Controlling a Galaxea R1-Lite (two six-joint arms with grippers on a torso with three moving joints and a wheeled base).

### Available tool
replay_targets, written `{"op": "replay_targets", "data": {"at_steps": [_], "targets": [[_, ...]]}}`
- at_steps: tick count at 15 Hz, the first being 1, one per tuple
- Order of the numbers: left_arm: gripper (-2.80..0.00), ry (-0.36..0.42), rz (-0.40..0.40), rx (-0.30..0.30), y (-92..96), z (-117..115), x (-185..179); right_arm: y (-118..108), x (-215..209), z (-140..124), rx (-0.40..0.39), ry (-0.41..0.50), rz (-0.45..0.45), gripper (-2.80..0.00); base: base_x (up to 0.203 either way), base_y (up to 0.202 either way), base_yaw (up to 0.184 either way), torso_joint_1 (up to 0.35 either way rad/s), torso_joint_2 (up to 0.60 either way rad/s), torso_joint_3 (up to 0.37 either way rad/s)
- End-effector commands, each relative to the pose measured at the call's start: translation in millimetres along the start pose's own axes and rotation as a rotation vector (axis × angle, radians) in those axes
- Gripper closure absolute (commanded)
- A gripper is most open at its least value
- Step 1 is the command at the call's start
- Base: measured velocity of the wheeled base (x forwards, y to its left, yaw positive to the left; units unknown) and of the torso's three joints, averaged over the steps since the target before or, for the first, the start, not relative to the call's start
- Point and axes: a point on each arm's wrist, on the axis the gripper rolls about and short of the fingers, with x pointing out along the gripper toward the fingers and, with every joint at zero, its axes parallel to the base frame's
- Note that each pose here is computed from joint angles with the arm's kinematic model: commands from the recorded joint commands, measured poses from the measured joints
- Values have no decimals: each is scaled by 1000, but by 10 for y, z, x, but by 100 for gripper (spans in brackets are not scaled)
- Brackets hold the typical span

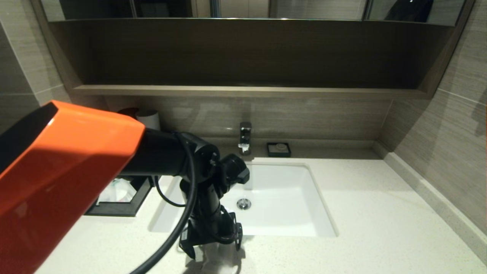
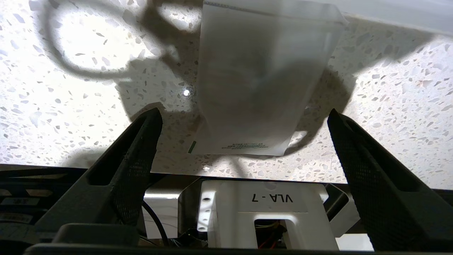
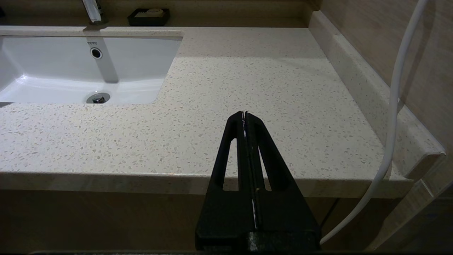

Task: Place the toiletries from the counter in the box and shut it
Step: Pick up the bathroom toiletry

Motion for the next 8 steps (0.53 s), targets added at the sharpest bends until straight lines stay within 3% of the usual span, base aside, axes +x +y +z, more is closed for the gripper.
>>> {"op": "replay_targets", "data": {"at_steps": [1,8], "targets": [[-280,8,8,-6,-3,5,27,0,1,-4,0,1,0,0,0,0,0,0,0,0],[-280,8,10,-3,-12,8,39,0,0,-4,0,0,0,0,0,0,0,0,0,0]]}}
